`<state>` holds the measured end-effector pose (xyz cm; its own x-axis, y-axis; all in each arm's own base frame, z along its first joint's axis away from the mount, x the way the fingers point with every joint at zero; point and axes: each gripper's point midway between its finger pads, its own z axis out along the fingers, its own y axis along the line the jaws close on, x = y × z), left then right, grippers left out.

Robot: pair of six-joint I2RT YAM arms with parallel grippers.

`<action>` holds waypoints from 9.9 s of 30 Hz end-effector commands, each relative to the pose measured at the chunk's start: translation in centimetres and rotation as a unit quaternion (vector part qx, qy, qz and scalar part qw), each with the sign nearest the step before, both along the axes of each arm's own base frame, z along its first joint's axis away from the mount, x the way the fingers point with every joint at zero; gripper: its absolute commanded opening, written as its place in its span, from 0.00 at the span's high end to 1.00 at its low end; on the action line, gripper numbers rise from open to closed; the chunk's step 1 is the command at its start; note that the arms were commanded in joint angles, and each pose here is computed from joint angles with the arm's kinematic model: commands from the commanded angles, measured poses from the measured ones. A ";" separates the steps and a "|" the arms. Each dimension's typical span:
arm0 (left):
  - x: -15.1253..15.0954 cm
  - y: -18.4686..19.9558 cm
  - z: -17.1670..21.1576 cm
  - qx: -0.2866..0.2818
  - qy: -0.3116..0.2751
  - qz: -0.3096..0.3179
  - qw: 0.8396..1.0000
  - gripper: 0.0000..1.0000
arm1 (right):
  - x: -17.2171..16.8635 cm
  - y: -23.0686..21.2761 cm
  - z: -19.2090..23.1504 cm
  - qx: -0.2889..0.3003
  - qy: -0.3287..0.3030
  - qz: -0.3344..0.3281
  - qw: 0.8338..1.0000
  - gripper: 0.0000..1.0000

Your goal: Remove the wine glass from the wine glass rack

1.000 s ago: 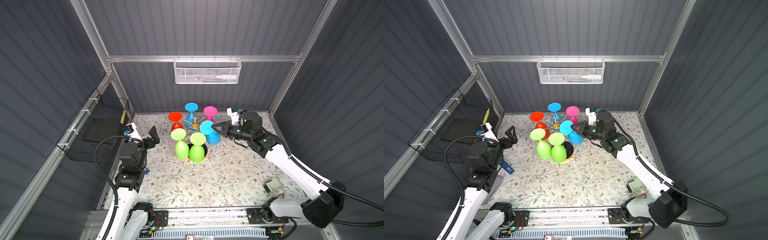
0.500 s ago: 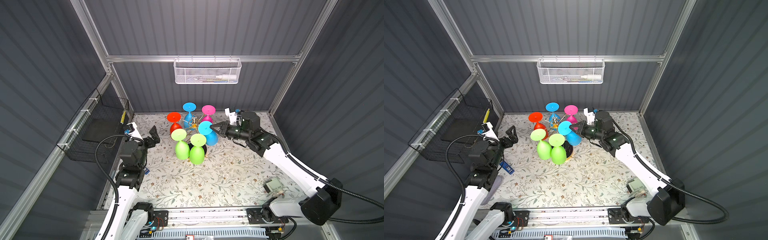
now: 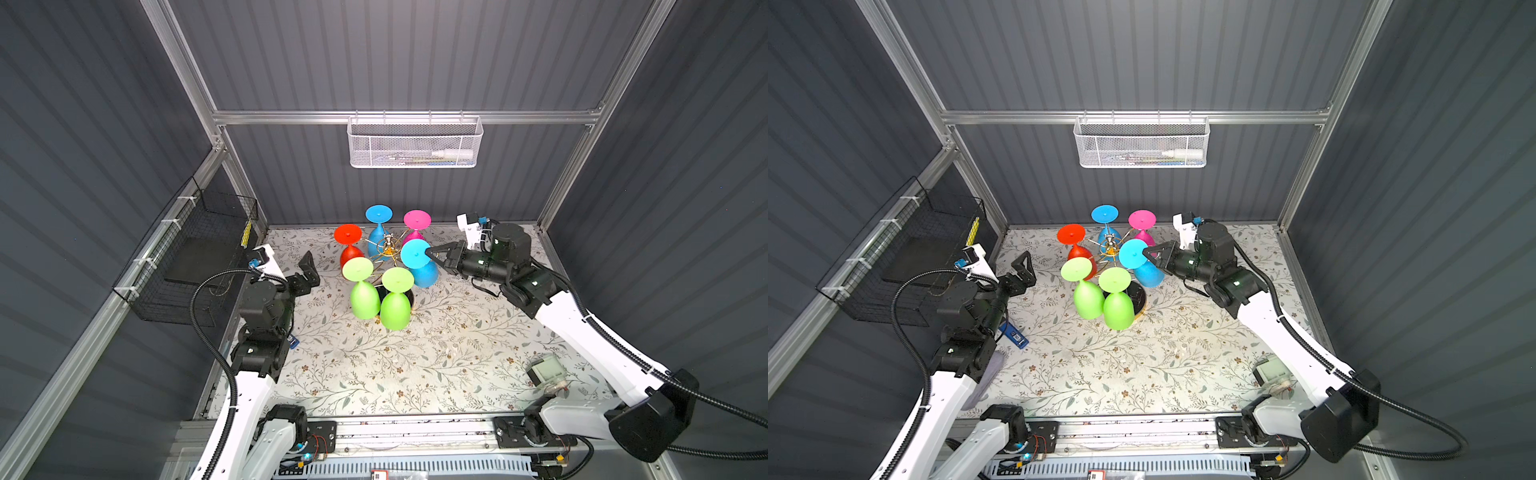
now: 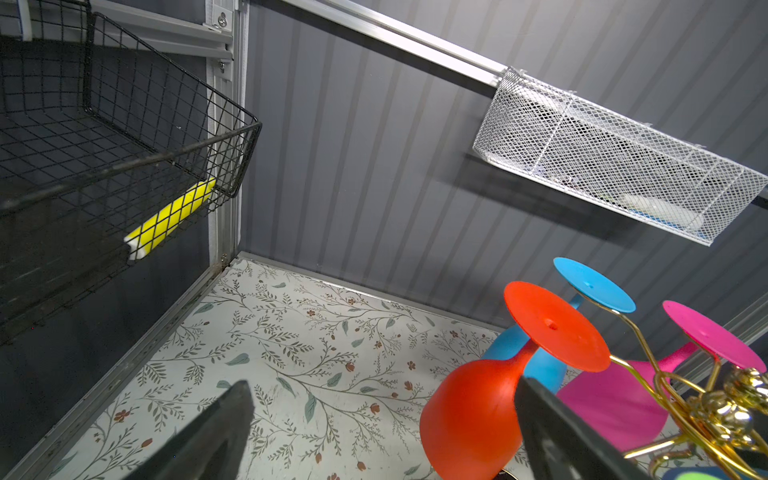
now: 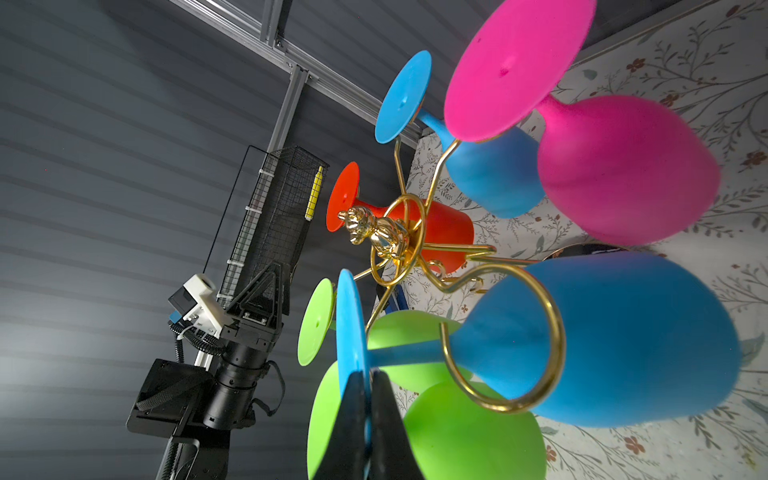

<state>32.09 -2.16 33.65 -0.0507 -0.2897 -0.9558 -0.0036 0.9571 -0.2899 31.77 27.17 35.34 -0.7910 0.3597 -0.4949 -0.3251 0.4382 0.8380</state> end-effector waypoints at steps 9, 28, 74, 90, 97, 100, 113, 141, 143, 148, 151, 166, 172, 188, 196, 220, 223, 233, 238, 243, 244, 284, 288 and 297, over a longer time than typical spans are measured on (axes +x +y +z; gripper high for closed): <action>-0.3 0.2 1.9 -0.007 -0.021 0.007 1.000 0.00 | -1.2 -1.3 -0.2 0.000 0.000 0.000 1.000 1.00; -0.4 -2.7 5.6 -0.039 -0.042 -0.080 0.995 0.04 | -4.2 -8.3 0.5 -0.034 -0.055 -0.054 0.996 1.00; -4.7 -32.4 15.7 -0.178 -0.053 -0.705 0.685 0.29 | -4.4 -4.6 14.2 -0.065 -0.332 0.048 0.940 1.00; -5.6 -32.6 16.1 -0.183 -0.050 -0.715 0.673 0.90 | -3.9 -4.1 13.0 -0.067 -0.315 0.057 0.945 1.00; -5.7 -32.5 17.2 -0.191 -0.016 -0.712 0.676 1.00 | -3.8 -5.5 12.2 -0.116 -0.319 0.026 0.940 0.58; -5.7 -32.4 17.8 -0.187 0.003 -0.704 0.685 1.00 | -4.3 -7.5 12.2 -0.155 -0.341 -0.017 0.927 0.37; -5.1 -31.7 18.7 -0.212 0.059 -0.707 0.672 1.00 | -2.5 -10.5 9.0 -0.263 -0.485 -0.118 0.825 0.01; -5.4 -31.6 19.2 -0.234 0.075 -0.723 0.645 1.00 | 3.2 -3.8 9.1 -0.273 -0.599 -0.042 0.751 0.01; -5.5 -31.6 19.3 -0.236 0.075 -0.725 0.643 1.00 | 3.7 -3.7 8.9 -0.278 -0.598 -0.044 0.750 0.01; -5.4 -31.6 19.4 -0.242 0.074 -0.727 0.638 1.00 | 4.4 -3.2 8.9 -0.281 -0.597 -0.043 0.750 0.01; -5.5 -31.5 19.6 -0.244 0.074 -0.729 0.635 1.00 | 4.4 -3.0 8.9 -0.280 -0.597 -0.042 0.750 0.02; -5.2 -31.6 19.4 -0.242 0.068 -0.725 0.641 0.69 | 3.3 -3.2 8.0 -0.273 -0.562 -0.037 0.780 0.28; -4.9 -30.8 19.4 -0.219 0.032 -0.706 0.673 0.25 | 2.0 -5.0 7.4 -0.274 -0.502 -0.055 0.818 0.32; 0.8 -28.0 15.8 -0.020 -0.139 -0.511 0.848 0.20 | -3.4 -9.8 2.5 -0.331 -0.307 -0.041 0.891 0.39; 0.5 -31.0 13.7 0.190 -0.270 -0.483 0.811 0.29 | -3.7 -10.3 1.4 -0.360 -0.253 -0.022 0.898 0.40; -2.6 -36.1 11.8 0.334 -0.433 -0.480 0.686 0.44 | -3.5 -8.7 -1.1 -0.362 -0.191 0.037 0.912 0.42; -2.7 -36.2 11.7 0.336 -0.435 -0.481 0.683 0.46 | -3.6 -8.4 -1.3 -0.355 -0.187 0.045 0.915 0.42; -3.1 -36.5 12.3 0.334 -0.451 -0.479 0.675 0.54 | -4.1 -7.8 -2.3 -0.356 -0.172 0.065 0.916 0.43; -3.3 -37.1 11.7 0.338 -0.446 -0.493 0.666 0.62 | -4.2 -7.6 -2.5 -0.357 -0.169 0.069 0.916 0.43; -3.2 -37.2 11.5 0.340 -0.445 -0.493 0.666 0.73 | -4.3 -7.3 -2.6 -0.358 -0.168 0.075 0.915 0.43; -3.2 -37.2 11.7 0.340 -0.446 -0.491 0.667 0.76 | -4.3 -7.3 -2.7 -0.359 -0.168 0.076 0.915 0.43; 1.9 -27.3 10.3 0.033 -0.143 -0.341 0.928 1.00 | -7.2 -12.9 10.3 -0.042 -0.345 -0.042 0.937 0.29; 1.7 -27.4 10.4 0.027 -0.143 -0.348 0.926 1.00 | -5.8 -13.5 9.2 -0.055 -0.317 -0.066 0.945 0.36; 1.6 -28.0 10.6 0.015 -0.143 -0.368 0.919 1.00 | -3.5 -13.2 7.6 -0.048 -0.280 -0.063 0.957 0.45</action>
